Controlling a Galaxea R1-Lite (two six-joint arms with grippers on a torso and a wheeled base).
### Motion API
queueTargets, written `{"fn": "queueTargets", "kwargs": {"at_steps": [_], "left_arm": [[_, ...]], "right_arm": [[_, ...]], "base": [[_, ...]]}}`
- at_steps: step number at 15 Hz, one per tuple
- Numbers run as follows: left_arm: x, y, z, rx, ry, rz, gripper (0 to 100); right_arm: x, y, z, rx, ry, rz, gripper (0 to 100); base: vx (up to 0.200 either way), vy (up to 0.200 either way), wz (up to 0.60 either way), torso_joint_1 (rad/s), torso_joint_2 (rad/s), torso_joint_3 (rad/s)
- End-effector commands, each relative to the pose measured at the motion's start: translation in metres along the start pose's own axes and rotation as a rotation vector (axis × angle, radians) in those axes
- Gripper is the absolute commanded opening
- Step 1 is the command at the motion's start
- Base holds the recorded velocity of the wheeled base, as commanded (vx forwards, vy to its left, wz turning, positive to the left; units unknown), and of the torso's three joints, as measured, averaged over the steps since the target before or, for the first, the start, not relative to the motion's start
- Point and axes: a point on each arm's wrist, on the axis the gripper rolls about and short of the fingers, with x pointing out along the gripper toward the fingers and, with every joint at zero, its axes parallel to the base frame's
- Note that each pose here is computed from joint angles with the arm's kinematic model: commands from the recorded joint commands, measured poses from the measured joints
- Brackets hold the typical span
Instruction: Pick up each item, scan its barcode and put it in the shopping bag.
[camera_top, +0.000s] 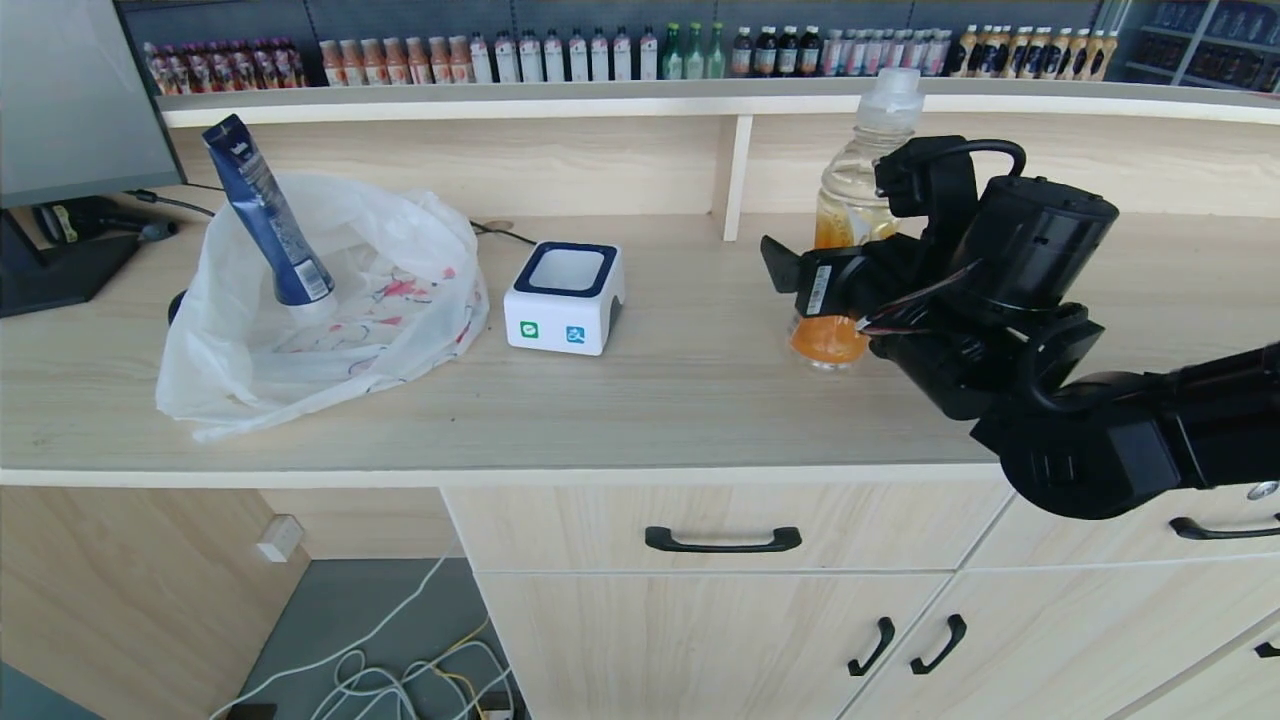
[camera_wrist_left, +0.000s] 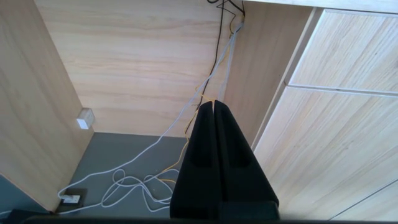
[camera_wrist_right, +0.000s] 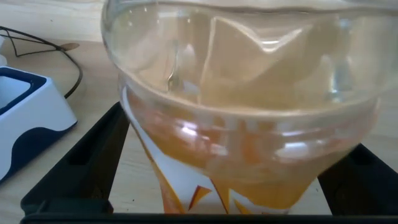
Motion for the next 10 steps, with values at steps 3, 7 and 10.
{"fn": "queueTargets", "kwargs": {"at_steps": [3, 7, 10], "left_arm": [[0.000, 0.000, 0.000, -0.001, 0.000, 0.000, 0], [0.000, 0.000, 0.000, -0.001, 0.000, 0.000, 0], [0.000, 0.000, 0.000, -0.001, 0.000, 0.000, 0]], "right_arm": [[0.006, 0.001, 0.005, 0.008, -0.024, -0.003, 100], [0.008, 0.001, 0.014, 0.012, -0.050, -0.010, 100], [0.007, 0.001, 0.016, 0.014, -0.057, -0.013, 100]], "base": [[0.000, 0.000, 0.00, 0.000, 0.00, 0.000], [0.000, 0.000, 0.00, 0.000, 0.00, 0.000], [0.000, 0.000, 0.00, 0.000, 0.00, 0.000]]}}
